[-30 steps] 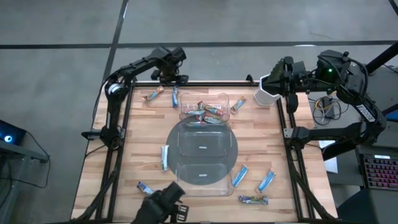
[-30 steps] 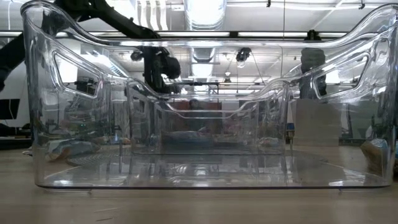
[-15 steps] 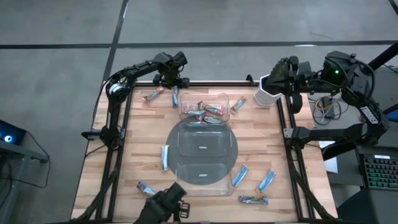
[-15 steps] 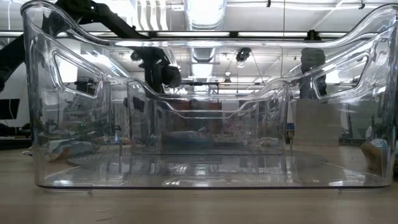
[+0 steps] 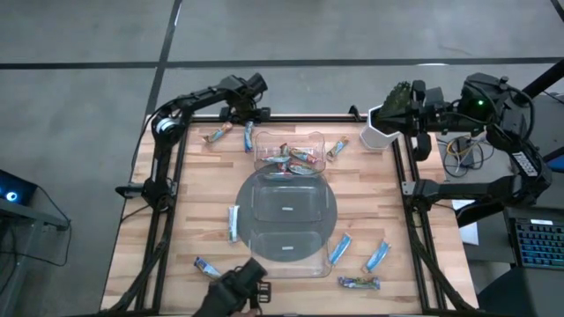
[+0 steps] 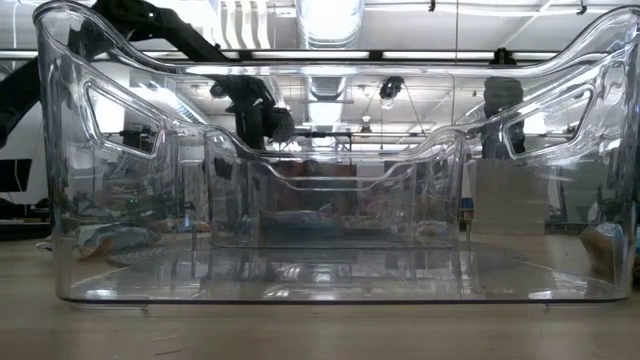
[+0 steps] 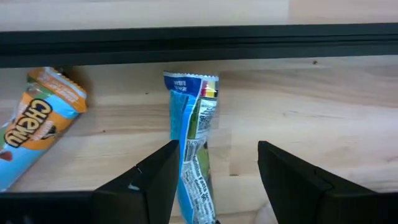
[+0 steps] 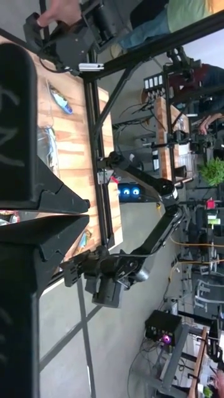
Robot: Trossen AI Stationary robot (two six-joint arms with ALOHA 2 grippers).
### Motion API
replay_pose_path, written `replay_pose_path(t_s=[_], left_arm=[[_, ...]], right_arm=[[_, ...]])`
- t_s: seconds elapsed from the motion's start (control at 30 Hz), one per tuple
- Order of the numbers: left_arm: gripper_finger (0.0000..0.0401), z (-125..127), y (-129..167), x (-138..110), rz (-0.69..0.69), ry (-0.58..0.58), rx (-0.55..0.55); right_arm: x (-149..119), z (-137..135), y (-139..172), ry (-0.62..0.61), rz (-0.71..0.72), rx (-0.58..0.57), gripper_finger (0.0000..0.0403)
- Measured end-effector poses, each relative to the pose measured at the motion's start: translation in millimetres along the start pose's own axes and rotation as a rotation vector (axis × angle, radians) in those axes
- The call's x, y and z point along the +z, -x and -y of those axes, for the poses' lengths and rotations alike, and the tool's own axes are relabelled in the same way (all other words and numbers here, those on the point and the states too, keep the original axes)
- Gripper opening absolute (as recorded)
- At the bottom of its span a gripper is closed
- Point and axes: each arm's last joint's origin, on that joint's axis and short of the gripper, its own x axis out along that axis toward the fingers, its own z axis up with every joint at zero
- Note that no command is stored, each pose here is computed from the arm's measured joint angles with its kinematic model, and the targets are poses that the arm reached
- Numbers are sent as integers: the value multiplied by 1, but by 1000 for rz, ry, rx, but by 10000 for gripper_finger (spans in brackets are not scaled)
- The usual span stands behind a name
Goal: Pick and place Granola Bars by type
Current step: Put the blue granola bar into the middle transparent bin
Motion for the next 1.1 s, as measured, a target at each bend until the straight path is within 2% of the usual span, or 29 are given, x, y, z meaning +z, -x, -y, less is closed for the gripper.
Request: replay_pose_path(t_s=[0.23,1.1], left_arm=[[198,2,-6,-1,32,-2,53],[196,-10,-49,-14,-10,10,98]], right_arm=[[0,-1,4,2,6,0,8],[0,-6,19,-28,41,-6,8]])
